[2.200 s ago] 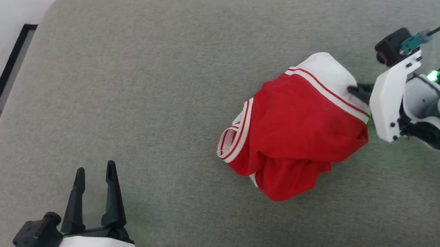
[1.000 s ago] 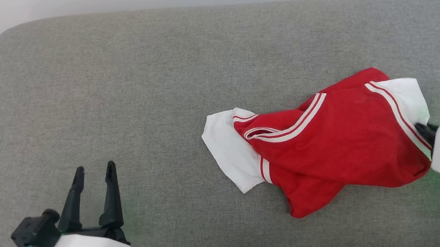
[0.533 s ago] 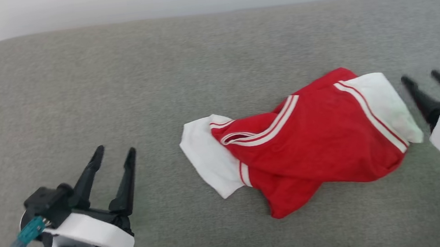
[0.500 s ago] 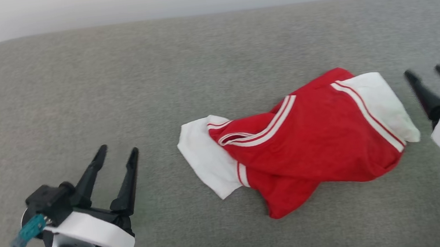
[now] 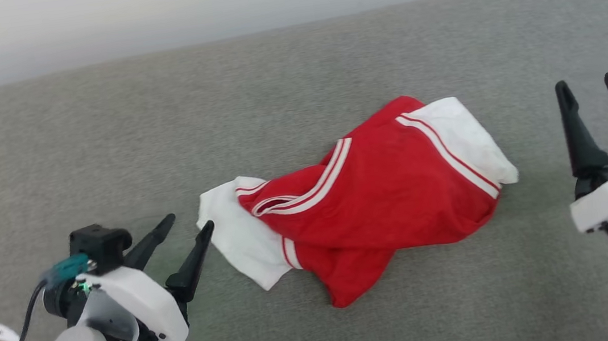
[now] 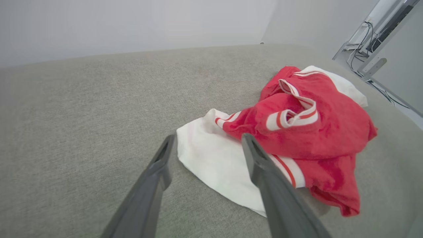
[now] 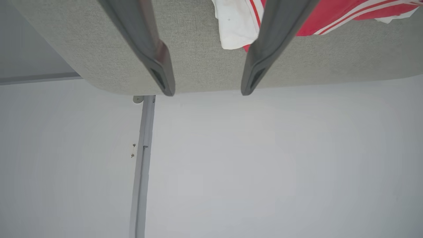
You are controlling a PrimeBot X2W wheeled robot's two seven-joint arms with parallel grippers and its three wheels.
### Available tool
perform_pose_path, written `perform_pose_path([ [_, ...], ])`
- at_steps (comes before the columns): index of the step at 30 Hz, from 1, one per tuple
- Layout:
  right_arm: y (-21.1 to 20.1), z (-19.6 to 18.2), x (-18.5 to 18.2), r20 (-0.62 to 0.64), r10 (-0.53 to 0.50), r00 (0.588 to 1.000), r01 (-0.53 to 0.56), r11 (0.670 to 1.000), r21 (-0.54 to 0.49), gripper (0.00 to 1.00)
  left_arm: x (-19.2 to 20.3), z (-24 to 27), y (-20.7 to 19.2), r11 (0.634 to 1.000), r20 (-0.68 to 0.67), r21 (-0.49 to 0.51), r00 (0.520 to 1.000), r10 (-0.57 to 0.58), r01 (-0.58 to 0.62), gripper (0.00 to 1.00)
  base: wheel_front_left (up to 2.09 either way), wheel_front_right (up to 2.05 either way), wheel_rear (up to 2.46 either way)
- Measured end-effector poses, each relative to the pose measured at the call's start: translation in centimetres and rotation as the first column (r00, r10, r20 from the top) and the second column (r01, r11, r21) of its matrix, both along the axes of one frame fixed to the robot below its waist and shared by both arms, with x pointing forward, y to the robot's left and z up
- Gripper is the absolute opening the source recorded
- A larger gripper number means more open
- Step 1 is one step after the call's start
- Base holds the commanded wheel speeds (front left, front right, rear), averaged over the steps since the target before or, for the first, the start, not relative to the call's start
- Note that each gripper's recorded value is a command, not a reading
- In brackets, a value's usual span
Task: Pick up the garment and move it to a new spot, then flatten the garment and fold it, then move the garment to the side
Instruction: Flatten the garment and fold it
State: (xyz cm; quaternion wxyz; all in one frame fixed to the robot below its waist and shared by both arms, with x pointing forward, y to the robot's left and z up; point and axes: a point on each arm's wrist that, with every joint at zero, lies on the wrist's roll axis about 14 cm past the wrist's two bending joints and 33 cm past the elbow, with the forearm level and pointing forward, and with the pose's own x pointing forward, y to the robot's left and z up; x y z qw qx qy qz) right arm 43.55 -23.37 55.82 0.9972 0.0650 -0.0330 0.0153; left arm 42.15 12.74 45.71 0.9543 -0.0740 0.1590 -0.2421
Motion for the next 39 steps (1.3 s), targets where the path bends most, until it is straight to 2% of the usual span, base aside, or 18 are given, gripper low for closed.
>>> perform_pose_path([
  [4,-0.3,-0.8,-1.4,0.010,-0.039,0.999,0.039,0.999,0.011,1.00,0.3,-2.2,-0.5,0.997,-0.110,0.058,0.993,-0.035,0.041,1.00,0.00,0.00,0.00],
  [7,0.3,-2.1,-2.1,-0.020,-0.033,0.999,0.034,0.999,0.029,1.00,0.7,-3.8,-0.7,0.989,-0.185,0.126,0.981,-0.053,0.078,1.00,0.00,0.00,0.00],
  [13,0.8,-3.3,-2.8,-0.047,-0.032,0.998,0.035,0.998,0.057,1.00,1.7,-6.0,-1.6,0.972,-0.300,0.197,0.952,-0.064,0.128,1.00,0.00,0.00,0.00],
  [20,0.5,-3.9,-3.0,-0.055,-0.044,0.998,0.048,0.996,0.076,1.00,2.7,-8.6,-0.9,0.918,-0.435,0.352,0.900,-0.012,0.182,1.00,0.00,0.00,0.00],
  [26,0.4,-3.9,-2.8,-0.051,-0.046,0.998,0.050,0.996,0.077,1.00,3.1,-9.5,-1.9,0.893,-0.510,0.384,0.860,-0.006,0.234,1.00,0.00,0.00,0.00],
  [29,0.7,-4.0,-2.6,-0.053,-0.036,0.998,0.040,0.996,0.076,1.00,3.0,-9.7,-2.4,0.885,-0.539,0.387,0.842,-0.011,0.260,0.00,0.00,0.00,0.00],
  [34,1.1,-3.9,-2.2,-0.046,-0.020,0.999,0.024,0.997,0.075,1.00,2.7,-9.6,-3.0,0.893,-0.560,0.357,0.828,-0.031,0.275,0.00,0.00,0.00,0.00],
  [39,1.6,-3.6,-1.8,-0.034,-0.008,0.999,0.010,0.997,0.080,1.00,2.8,-8.7,-1.8,0.919,-0.534,0.326,0.846,-0.016,0.223,0.00,0.00,0.00,0.00],
])
